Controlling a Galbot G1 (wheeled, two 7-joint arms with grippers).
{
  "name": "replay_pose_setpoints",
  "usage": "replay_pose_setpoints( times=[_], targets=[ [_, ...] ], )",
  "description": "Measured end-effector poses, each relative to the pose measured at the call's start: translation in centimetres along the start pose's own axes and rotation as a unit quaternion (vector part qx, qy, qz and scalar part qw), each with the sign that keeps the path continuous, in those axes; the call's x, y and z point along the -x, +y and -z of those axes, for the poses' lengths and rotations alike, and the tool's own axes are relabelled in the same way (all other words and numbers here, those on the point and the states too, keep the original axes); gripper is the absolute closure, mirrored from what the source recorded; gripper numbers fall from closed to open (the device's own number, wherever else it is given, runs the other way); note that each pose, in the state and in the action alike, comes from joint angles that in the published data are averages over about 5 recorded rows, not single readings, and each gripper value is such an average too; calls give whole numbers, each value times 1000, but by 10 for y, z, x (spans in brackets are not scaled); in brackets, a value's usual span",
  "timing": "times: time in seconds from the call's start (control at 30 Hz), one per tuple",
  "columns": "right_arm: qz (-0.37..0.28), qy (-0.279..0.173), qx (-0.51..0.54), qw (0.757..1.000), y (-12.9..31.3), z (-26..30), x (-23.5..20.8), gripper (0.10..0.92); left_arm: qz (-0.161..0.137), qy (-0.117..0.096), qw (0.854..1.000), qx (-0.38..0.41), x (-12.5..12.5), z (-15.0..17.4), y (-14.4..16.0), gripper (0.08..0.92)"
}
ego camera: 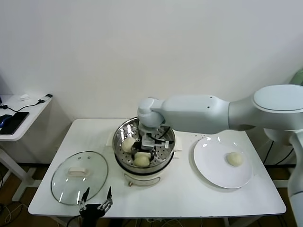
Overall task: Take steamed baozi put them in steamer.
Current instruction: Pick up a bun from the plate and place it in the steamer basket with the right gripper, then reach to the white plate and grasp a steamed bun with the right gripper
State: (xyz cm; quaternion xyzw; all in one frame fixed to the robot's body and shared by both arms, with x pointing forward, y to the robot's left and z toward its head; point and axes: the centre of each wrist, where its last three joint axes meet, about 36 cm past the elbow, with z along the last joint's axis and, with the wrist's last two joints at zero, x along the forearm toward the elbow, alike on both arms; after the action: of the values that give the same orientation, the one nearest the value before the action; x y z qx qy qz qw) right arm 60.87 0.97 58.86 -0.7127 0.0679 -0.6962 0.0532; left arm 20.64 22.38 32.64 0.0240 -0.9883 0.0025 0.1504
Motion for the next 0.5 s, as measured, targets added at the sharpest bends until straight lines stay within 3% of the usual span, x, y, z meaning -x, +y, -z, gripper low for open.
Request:
replay_pose_setpoints(
  times=[0.27, 0.5],
  targets=[
    [-11, -7, 0, 1000, 2, -7, -6, 200, -1, 0, 1000, -1, 0, -1, -1, 177],
    [-13, -2, 24, 1000, 15, -22, -48, 200, -4, -1, 1000, -1, -1, -1, -3, 177]
  ],
)
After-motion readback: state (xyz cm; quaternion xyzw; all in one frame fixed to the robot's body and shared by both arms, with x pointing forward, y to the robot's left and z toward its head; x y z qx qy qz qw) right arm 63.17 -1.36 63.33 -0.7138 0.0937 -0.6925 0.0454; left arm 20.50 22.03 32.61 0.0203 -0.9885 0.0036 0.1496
